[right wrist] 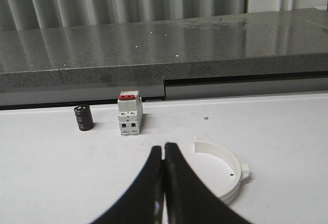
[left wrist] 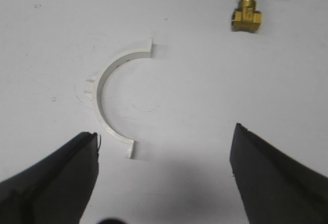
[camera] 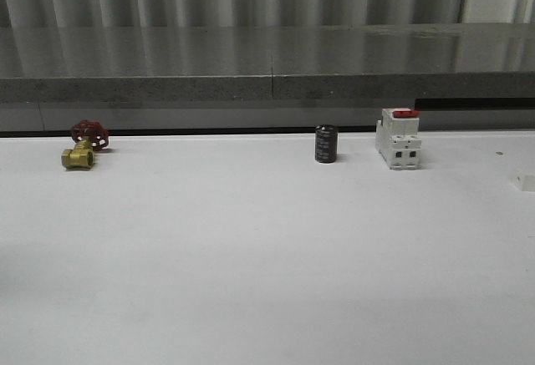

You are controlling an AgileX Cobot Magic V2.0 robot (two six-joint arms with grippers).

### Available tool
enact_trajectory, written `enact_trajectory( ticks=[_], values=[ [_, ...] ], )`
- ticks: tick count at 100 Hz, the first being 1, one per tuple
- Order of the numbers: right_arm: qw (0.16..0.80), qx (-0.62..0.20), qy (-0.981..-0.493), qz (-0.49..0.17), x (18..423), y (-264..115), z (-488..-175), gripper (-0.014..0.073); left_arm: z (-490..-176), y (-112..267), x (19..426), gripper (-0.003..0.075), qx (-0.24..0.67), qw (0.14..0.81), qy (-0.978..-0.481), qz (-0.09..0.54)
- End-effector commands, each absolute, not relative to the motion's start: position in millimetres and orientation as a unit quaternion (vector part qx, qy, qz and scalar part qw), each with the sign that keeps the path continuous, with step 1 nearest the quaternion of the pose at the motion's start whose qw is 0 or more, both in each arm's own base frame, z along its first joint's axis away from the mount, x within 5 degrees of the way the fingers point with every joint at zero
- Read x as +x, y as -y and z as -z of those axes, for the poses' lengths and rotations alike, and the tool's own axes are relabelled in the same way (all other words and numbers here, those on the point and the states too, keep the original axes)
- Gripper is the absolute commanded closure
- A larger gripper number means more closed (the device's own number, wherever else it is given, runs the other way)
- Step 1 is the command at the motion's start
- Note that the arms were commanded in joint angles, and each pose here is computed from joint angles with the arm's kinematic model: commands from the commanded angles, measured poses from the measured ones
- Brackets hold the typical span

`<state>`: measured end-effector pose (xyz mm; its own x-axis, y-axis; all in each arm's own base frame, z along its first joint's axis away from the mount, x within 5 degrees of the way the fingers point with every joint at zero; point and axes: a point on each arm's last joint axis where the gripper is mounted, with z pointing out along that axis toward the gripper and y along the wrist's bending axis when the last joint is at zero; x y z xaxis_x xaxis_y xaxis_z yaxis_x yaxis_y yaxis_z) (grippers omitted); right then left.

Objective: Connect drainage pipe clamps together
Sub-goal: 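Move the left gripper down over the white semicircular clamp half, then close the left gripper on the clamp half's middle tab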

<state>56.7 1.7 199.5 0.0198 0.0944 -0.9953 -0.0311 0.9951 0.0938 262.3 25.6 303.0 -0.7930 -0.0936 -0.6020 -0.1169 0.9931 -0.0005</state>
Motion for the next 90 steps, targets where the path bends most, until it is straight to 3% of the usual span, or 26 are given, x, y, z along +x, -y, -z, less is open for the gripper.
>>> enact_trajectory(
  ticks=[1,37,90],
  values=[
    [0.754,0.02,-0.655,-0.042,54,-1,-215,0.0662,-308,-38,285,0.0195,-0.047,0.33,-0.942,-0.031],
    [0.754,0.02,-0.655,-0.042,54,-1,-215,0.0662,-252,-92,339,0.0195,-0.05,0.24,-0.969,-0.012],
    [0.754,0.02,-0.655,-0.042,54,-1,-215,0.0662,-207,-118,386,0.0195,-0.036,0.214,-0.976,-0.021]
  ],
)
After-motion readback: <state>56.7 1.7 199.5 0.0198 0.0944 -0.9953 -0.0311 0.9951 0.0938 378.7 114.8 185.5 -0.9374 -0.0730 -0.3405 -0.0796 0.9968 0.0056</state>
